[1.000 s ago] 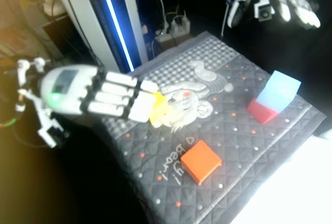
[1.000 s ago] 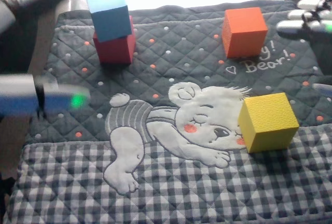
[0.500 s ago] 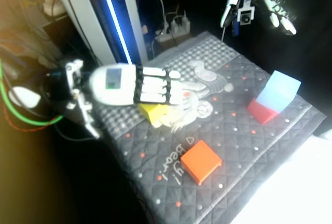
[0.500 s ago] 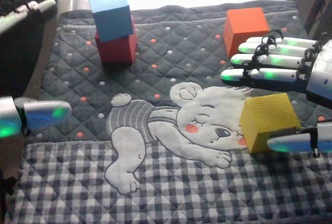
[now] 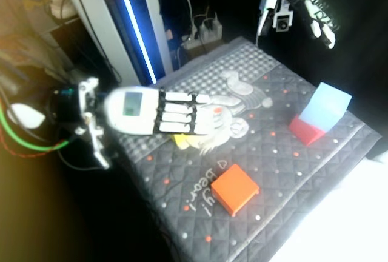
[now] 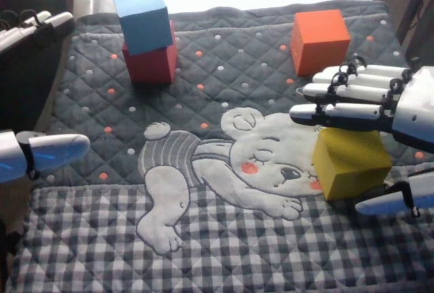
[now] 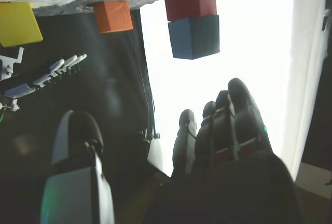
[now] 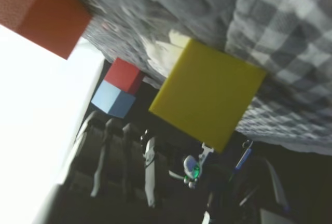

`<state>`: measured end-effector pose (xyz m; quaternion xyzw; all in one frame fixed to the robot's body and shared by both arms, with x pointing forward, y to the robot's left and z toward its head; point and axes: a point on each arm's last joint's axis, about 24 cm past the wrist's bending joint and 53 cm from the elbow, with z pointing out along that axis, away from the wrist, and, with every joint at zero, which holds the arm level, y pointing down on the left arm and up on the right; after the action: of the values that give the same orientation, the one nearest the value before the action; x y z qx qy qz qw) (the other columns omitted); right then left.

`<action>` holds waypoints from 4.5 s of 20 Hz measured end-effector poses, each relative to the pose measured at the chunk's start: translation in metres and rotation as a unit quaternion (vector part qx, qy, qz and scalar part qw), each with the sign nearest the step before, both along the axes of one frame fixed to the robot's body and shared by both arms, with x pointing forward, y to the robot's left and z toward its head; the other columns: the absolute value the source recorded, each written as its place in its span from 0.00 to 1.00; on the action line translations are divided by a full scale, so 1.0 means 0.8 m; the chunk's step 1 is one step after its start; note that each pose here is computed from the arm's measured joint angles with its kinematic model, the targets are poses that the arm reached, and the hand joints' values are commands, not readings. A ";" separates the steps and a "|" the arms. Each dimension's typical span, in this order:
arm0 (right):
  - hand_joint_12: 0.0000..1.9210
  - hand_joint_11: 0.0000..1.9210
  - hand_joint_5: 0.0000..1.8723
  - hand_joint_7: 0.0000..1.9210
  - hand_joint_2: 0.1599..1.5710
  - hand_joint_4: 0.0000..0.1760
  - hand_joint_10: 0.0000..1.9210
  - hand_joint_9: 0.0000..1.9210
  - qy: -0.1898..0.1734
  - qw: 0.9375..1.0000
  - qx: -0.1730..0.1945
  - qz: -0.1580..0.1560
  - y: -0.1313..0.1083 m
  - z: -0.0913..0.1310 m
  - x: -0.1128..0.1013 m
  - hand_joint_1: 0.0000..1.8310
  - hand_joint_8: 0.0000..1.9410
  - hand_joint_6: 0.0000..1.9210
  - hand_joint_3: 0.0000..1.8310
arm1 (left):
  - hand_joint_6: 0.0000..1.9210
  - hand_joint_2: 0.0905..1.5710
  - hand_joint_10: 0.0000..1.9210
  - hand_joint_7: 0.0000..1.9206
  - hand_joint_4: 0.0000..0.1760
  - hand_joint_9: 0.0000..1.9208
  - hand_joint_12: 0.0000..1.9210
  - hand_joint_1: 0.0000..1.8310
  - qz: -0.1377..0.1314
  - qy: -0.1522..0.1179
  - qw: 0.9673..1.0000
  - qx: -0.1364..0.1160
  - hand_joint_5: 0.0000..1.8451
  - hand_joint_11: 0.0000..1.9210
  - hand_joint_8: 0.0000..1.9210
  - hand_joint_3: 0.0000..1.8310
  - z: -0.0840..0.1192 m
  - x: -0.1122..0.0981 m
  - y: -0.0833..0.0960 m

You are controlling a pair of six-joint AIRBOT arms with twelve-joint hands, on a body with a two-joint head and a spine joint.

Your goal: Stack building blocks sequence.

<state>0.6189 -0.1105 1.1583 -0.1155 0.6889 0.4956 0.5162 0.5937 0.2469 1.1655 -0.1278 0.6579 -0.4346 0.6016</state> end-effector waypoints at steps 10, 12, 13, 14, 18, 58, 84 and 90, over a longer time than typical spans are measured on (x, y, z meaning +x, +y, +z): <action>1.00 0.40 0.50 0.37 0.61 0.00 0.95 0.39 0.012 0.999 0.031 -0.019 -0.007 0.002 0.011 0.45 0.80 0.04 0.00 | 0.00 0.62 0.00 0.06 0.40 0.04 0.20 0.41 0.002 -0.006 1.000 -0.005 0.13 0.00 0.00 0.00 0.004 -0.001 0.002; 1.00 0.55 0.33 0.42 0.62 0.00 1.00 0.50 0.016 0.999 0.038 -0.022 -0.006 0.003 0.013 0.50 0.96 0.56 0.00 | 0.00 0.63 0.00 0.08 0.27 0.05 0.20 0.42 0.001 -0.006 1.000 -0.005 0.14 0.00 0.00 0.00 0.003 -0.001 0.002; 1.00 0.58 0.30 0.41 0.62 0.00 1.00 0.51 0.016 0.999 0.038 -0.022 -0.006 0.002 0.014 0.59 1.00 0.84 0.00 | 0.00 0.64 0.00 0.08 0.31 0.05 0.17 0.42 0.001 -0.006 1.000 -0.004 0.14 0.00 0.00 0.00 0.003 -0.002 0.002; 1.00 0.57 0.31 0.41 0.64 0.05 1.00 0.50 0.017 0.999 0.038 -0.023 -0.007 0.001 0.014 0.65 1.00 0.90 0.00 | 0.00 0.64 0.00 0.08 0.34 0.04 0.16 0.42 0.003 -0.005 1.000 -0.005 0.14 0.00 0.00 0.00 0.002 -0.001 0.003; 1.00 0.69 0.35 0.53 0.68 0.00 1.00 0.64 0.018 0.998 0.057 -0.035 -0.014 0.007 0.018 0.77 1.00 0.88 0.00 | 0.00 0.64 0.00 0.08 0.33 0.05 0.19 0.44 0.005 -0.004 1.000 -0.004 0.15 0.00 0.00 0.00 0.001 -0.002 0.005; 0.82 0.58 0.32 0.44 0.71 0.20 0.82 0.55 -0.069 0.975 0.097 -0.188 -0.044 0.125 0.198 0.77 0.81 0.95 0.00 | 0.00 0.61 0.00 0.08 0.27 0.06 0.24 0.43 -0.005 0.000 1.000 -0.022 0.16 0.00 0.00 0.00 -0.004 -0.003 0.000; 0.84 0.46 0.35 0.47 0.70 0.09 0.81 0.54 -0.060 0.975 0.101 -0.190 -0.036 0.120 0.201 0.76 0.82 0.90 0.00 | 0.00 0.62 0.00 0.08 0.27 0.05 0.20 0.44 -0.004 -0.003 1.000 -0.020 0.16 0.00 0.00 0.00 -0.003 -0.001 0.002; 0.81 0.54 0.32 0.37 0.70 0.02 0.84 0.51 -0.066 0.976 0.103 -0.181 -0.028 0.123 0.195 0.78 0.91 0.95 0.00 | 0.00 0.62 0.00 0.08 0.31 0.05 0.18 0.42 -0.004 -0.002 1.000 -0.022 0.16 0.00 0.00 0.00 -0.003 -0.001 0.002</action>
<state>0.7751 -0.1331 1.2564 0.0324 0.6084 0.4533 0.6507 0.5931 0.2488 1.1632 -0.1375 0.6472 -0.4514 0.5988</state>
